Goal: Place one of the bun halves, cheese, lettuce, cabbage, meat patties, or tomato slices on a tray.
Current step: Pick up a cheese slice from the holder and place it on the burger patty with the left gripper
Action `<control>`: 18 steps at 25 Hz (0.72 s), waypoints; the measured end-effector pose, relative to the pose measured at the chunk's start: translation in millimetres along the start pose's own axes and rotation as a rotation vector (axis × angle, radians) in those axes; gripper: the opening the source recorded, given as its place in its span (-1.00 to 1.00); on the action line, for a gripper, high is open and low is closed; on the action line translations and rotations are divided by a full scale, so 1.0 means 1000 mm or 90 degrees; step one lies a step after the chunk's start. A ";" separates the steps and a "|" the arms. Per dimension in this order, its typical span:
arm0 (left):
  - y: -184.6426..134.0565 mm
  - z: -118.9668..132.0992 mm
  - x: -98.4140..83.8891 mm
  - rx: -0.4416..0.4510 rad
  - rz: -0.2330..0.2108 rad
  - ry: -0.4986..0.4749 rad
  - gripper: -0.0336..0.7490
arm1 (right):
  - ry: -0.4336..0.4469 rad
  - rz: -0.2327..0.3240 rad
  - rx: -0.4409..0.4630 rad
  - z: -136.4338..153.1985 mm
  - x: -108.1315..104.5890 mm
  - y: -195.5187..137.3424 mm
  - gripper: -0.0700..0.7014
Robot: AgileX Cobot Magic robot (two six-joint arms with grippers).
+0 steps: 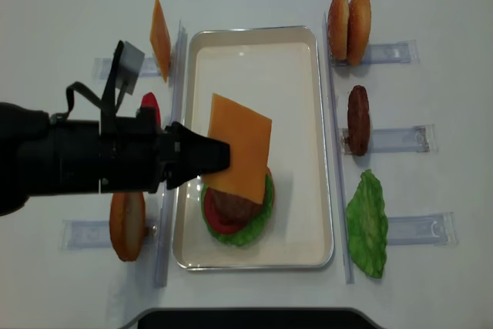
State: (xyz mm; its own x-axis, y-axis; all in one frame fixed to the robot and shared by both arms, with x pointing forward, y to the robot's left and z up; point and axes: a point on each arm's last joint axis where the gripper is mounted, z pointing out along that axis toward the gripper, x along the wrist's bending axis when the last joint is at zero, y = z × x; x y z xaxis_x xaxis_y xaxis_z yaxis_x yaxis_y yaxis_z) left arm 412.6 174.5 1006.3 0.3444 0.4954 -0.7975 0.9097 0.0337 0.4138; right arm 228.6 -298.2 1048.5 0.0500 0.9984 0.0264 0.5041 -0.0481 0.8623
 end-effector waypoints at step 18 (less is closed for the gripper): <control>-0.001 0.029 0.042 0.064 -0.078 -0.040 -0.84 | 0.000 0.000 0.000 0.000 0.000 0.000 -0.19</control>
State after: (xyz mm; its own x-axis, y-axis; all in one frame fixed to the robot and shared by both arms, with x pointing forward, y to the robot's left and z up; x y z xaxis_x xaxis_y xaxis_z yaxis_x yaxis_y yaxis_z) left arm 432.6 170.2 959.2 0.2404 0.4379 -0.8663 0.9632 0.0026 0.2686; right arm 228.6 -298.2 1048.5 0.0500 0.9984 0.0264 0.5041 -0.0481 0.8623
